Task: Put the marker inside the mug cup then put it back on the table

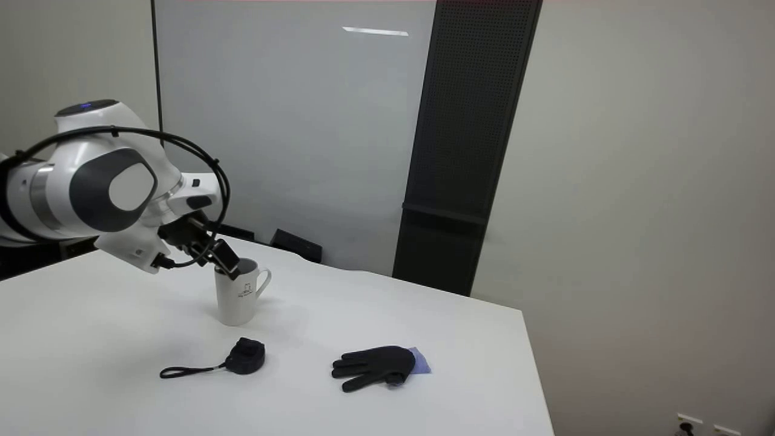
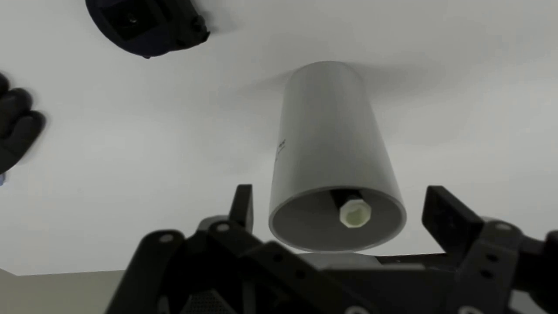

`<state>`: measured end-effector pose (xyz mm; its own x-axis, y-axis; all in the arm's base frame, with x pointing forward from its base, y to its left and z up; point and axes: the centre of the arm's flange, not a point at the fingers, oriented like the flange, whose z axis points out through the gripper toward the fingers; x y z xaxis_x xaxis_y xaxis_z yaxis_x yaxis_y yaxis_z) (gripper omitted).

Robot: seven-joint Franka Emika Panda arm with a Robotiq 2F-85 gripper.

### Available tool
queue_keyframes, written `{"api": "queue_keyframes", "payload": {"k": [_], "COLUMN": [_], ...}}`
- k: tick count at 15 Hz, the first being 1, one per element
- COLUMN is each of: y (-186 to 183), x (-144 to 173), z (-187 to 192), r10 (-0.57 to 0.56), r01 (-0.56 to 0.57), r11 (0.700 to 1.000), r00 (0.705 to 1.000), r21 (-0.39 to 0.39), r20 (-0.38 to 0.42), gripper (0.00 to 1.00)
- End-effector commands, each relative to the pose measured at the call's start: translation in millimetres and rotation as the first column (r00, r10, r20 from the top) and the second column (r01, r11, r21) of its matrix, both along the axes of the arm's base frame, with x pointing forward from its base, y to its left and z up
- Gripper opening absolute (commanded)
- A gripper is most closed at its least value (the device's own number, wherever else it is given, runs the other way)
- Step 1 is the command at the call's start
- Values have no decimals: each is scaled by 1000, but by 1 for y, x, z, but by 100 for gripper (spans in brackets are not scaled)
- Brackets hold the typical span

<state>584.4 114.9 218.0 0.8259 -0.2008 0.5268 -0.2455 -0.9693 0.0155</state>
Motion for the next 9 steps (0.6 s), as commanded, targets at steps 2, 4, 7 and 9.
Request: {"api": "queue_keyframes", "payload": {"k": [2, 4, 7, 9], "y": [5, 6, 10, 11], "x": [11, 13, 17, 19], "z": [-4, -4, -2, 1], "r10": [1, 0, 3, 4], "r01": [-1, 1, -1, -3], "r11": [1000, 1000, 1000, 1000], "r00": [999, 999, 998, 997], "r21": [-17, -16, -17, -16], "r20": [45, 51, 64, 71], "gripper": [100, 100, 100, 100]}}
